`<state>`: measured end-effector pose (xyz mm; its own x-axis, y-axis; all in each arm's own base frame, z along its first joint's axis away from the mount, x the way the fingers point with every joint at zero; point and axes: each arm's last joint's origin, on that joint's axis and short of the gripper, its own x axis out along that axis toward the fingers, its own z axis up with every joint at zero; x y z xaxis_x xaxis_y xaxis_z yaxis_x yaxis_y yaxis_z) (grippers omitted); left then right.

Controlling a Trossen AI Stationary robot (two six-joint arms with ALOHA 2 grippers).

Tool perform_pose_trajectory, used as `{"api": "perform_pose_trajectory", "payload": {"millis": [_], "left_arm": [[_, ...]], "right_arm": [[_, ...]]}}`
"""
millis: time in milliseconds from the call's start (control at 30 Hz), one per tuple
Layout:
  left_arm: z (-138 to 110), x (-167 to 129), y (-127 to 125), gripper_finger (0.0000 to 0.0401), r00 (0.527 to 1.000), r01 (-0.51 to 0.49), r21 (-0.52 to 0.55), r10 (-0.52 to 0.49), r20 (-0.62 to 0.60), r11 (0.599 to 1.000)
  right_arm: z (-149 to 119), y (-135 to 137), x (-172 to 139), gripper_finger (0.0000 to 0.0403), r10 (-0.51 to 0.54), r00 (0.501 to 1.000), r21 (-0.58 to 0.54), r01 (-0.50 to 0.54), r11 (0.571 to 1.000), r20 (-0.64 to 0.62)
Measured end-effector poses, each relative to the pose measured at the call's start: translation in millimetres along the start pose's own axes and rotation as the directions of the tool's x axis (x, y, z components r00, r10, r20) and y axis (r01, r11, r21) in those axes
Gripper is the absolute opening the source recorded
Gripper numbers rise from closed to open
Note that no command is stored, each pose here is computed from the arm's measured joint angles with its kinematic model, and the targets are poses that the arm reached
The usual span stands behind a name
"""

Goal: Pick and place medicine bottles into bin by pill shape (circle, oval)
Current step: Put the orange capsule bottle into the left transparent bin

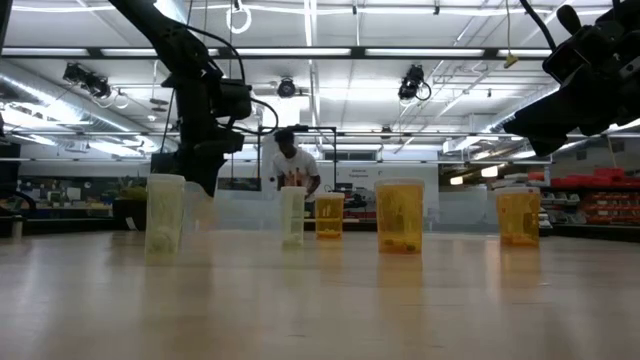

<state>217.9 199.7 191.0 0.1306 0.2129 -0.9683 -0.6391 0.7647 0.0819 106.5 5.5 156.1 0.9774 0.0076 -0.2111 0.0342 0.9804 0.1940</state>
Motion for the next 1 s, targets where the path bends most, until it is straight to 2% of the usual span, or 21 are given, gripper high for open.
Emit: {"api": "perform_pose_trajectory", "payload": {"millis": [233, 533, 733, 1000], "left_arm": [[2, -2, 1, 0.0286, 0.999, -0.036, 0.017, 0.036, 0.007, 0.999], [21, -19, 1, 0.0286, 0.993, -0.049, 0.055, 0.043, 0.106, 0.997], [31, -22, -18, 0.0286, 0.976, 0.054, 0.113, -0.076, 0.202, 0.992], [33, -26, -51, 0.0286, 0.960, 0.085, 0.202, -0.134, 0.244, 0.976]], "right_arm": [[0, 0, 0, 0.0129, 0.000, 1.000, 0.000, 0.000, 1.000, 0.000], [0, 0, 0, 0.0129, 0.000, 1.000, 0.000, 0.000, 1.000, 0.000], [0, 0, 0, 0.0129, 0.000, 1.000, 0.000, 0.000, 1.000, 0.000], [0, 0, 0, 0.0129, 0.000, 1.000, 0.000, 0.000, 1.000, 0.000]]}}
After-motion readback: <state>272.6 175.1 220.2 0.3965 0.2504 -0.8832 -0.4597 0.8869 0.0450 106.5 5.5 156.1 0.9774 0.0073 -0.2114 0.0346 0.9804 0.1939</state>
